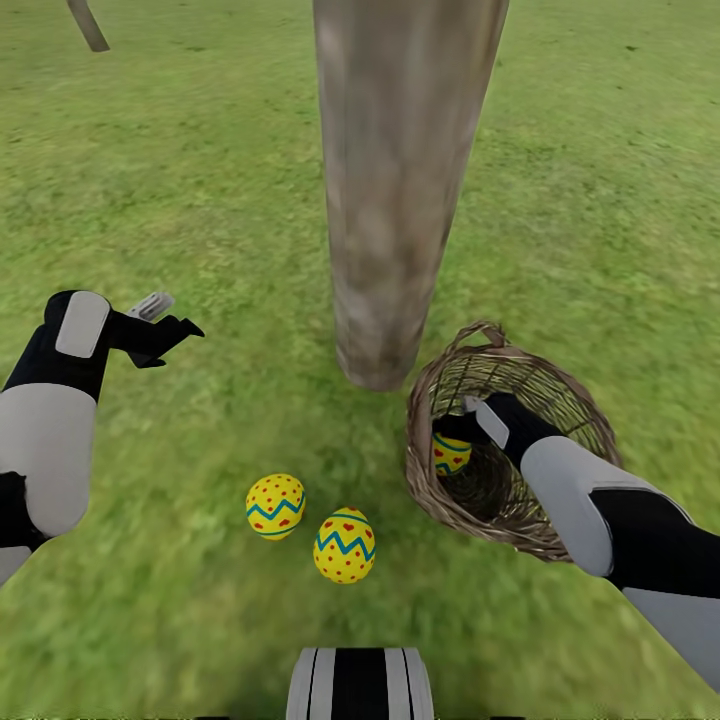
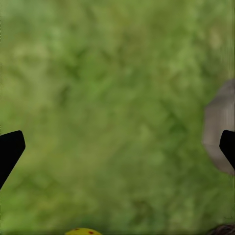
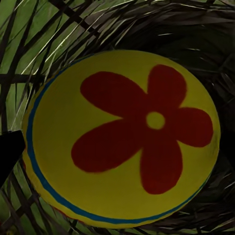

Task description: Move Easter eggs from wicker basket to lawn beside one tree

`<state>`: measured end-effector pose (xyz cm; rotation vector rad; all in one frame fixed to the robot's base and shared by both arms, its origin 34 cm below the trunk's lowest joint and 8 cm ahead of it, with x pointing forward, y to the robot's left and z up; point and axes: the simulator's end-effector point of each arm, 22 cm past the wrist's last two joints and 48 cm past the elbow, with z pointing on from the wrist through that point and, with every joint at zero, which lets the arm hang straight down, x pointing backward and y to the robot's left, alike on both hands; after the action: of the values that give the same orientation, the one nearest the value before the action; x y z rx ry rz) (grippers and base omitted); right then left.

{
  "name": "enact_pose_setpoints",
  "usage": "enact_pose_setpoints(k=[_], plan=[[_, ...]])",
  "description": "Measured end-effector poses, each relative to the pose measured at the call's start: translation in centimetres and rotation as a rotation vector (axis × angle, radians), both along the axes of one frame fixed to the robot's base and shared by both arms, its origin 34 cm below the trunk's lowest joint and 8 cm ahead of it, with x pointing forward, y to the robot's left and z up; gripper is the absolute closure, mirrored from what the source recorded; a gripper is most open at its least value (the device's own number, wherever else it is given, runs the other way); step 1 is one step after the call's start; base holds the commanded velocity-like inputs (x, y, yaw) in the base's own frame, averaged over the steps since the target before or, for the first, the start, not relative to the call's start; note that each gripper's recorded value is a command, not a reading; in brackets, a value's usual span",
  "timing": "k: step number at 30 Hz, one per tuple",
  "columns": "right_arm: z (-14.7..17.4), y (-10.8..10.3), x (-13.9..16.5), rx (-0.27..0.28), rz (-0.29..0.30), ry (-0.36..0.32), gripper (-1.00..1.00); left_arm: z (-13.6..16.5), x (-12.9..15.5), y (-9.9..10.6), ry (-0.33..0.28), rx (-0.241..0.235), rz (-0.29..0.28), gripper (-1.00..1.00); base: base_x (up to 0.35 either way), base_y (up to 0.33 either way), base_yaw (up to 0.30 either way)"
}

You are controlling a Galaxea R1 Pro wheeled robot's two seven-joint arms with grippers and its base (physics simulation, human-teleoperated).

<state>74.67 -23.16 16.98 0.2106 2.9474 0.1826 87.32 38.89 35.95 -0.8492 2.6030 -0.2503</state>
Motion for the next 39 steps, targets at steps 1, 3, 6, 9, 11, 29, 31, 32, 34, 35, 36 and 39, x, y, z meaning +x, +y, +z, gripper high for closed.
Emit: enact_pose_setpoints(k=[1,3,6,9,11,29,31,32,34,35,36,39], plan=[[-0.2,0.16,-0.03,0.013,-0.013,0.002,-1.0,-0.31,-0.05,0.01,0.004,0.001,0.0,-1.0,0.0,0.0,0.0],[-0.41,0.28,-0.08,0.024,-0.025,0.005,-1.0,-0.61,-0.1,0.02,0.008,0.002,0.0,-1.0,0.0,0.0,0.0],[-0.41,0.28,-0.08,0.024,-0.024,0.005,-1.0,-0.6,-0.09,0.01,0.007,0.002,0.0,-1.0,0.0,0.0,0.0],[-0.42,0.31,-0.11,0.024,-0.024,0.005,-1.0,-0.6,-0.09,0.0,0.007,0.001,0.0,-1.0,0.0,0.0,0.0],[-0.44,0.33,-0.14,0.024,-0.023,0.006,-1.0,-0.58,-0.08,0.02,0.007,0.003,0.0,-1.0,0.0,0.0,0.0],[-0.46,0.21,-0.3,0.024,-0.018,0.013,1.0,-0.49,-0.09,0.26,0.005,0.004,0.001,-1.0,0.0,0.0,0.0],[-0.46,0.21,-0.29,0.024,-0.018,0.013,1.0,-0.48,-0.08,0.29,0.005,0.004,0.001,-1.0,0.0,0.0,0.0],[-0.46,0.2,-0.29,0.024,-0.018,0.013,1.0,-0.48,-0.08,0.28,0.005,0.004,0.0,-1.0,0.0,0.0,0.0],[-0.46,0.21,-0.31,0.024,-0.018,0.013,1.0,-0.51,-0.07,0.1,0.005,0.003,-0.001,-1.0,0.0,0.0,0.0],[-0.46,0.21,-0.31,0.024,-0.018,0.014,1.0,-0.52,-0.07,0.08,0.005,0.002,-0.001,-1.0,0.0,0.0,0.0],[-0.47,0.21,-0.31,0.024,-0.018,0.014,1.0,-0.53,-0.06,0.0,0.005,0.002,-0.002,-1.0,0.0,0.0,0.0],[-0.46,0.21,-0.31,0.024,-0.018,0.014,1.0,-0.53,-0.06,0.03,0.005,0.002,-0.002,-1.0,0.0,0.0,0.0]])
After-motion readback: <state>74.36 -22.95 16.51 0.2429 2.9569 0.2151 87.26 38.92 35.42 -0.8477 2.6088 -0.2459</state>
